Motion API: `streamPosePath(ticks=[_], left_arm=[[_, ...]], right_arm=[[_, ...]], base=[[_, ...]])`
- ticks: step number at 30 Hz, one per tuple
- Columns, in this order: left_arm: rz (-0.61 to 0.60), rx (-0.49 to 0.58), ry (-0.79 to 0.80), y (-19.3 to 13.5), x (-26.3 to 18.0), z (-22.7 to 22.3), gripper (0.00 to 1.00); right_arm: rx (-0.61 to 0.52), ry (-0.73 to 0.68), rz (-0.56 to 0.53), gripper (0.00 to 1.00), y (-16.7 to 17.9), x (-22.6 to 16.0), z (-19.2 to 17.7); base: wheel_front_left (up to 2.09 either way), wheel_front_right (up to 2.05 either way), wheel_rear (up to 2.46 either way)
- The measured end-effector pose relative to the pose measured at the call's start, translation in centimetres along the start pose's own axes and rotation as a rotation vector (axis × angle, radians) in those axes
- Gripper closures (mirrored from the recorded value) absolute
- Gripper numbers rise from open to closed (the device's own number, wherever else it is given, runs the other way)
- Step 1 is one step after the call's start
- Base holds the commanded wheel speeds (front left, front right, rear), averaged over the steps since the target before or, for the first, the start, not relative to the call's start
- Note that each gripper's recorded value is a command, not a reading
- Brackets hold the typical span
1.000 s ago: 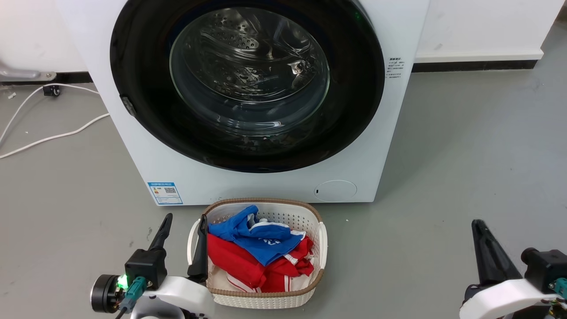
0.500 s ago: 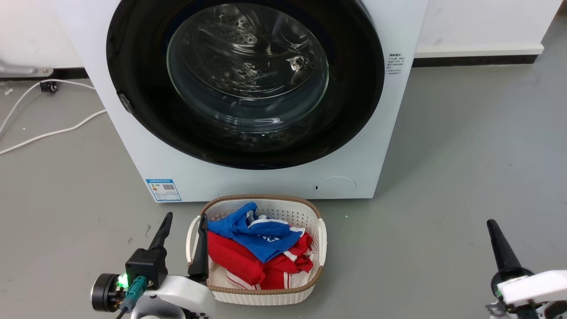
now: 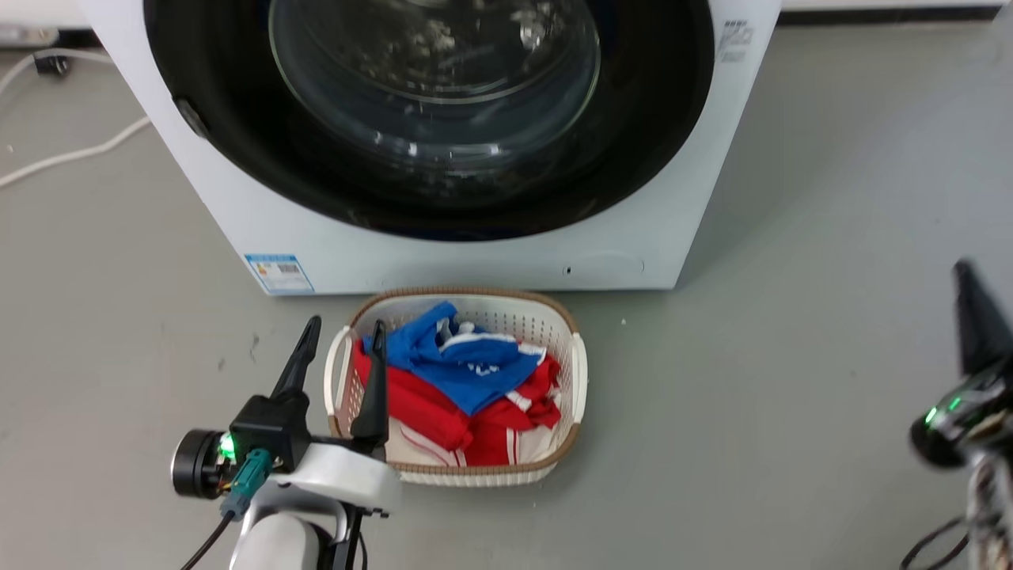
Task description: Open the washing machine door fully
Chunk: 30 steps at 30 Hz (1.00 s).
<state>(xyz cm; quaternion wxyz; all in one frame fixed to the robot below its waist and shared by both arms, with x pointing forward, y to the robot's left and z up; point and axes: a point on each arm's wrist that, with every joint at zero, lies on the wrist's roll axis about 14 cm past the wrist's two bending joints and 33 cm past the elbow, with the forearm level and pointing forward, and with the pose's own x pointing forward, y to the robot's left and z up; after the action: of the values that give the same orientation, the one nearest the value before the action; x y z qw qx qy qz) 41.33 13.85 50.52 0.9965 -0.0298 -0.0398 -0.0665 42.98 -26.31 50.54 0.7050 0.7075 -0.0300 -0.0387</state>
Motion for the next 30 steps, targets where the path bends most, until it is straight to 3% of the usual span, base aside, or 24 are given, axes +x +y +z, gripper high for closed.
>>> streamPosePath(ticks=[5, 13, 30], left_arm=[[-0.012, -0.010, 0.005, -0.4, 1.7, -0.7, 0.00], [-0.010, -0.016, -0.002, -0.3, 3.9, -1.4, 0.00], [0.019, -0.027, 0.021, 0.4, 5.7, -3.3, 0.00]], right_arm=[[-0.013, 0.027, 0.029, 1.00, 1.8, 5.3, 1.8], [-0.064, 0.186, 0.020, 1.00, 3.1, 12.7, 0.3], [-0.374, 0.572, -0.028, 1.00, 5.2, 23.2, -10.0]], base=[[0.00, 0.00, 0.00], [0.00, 0.00, 0.00], [0.00, 0.00, 0.00]])
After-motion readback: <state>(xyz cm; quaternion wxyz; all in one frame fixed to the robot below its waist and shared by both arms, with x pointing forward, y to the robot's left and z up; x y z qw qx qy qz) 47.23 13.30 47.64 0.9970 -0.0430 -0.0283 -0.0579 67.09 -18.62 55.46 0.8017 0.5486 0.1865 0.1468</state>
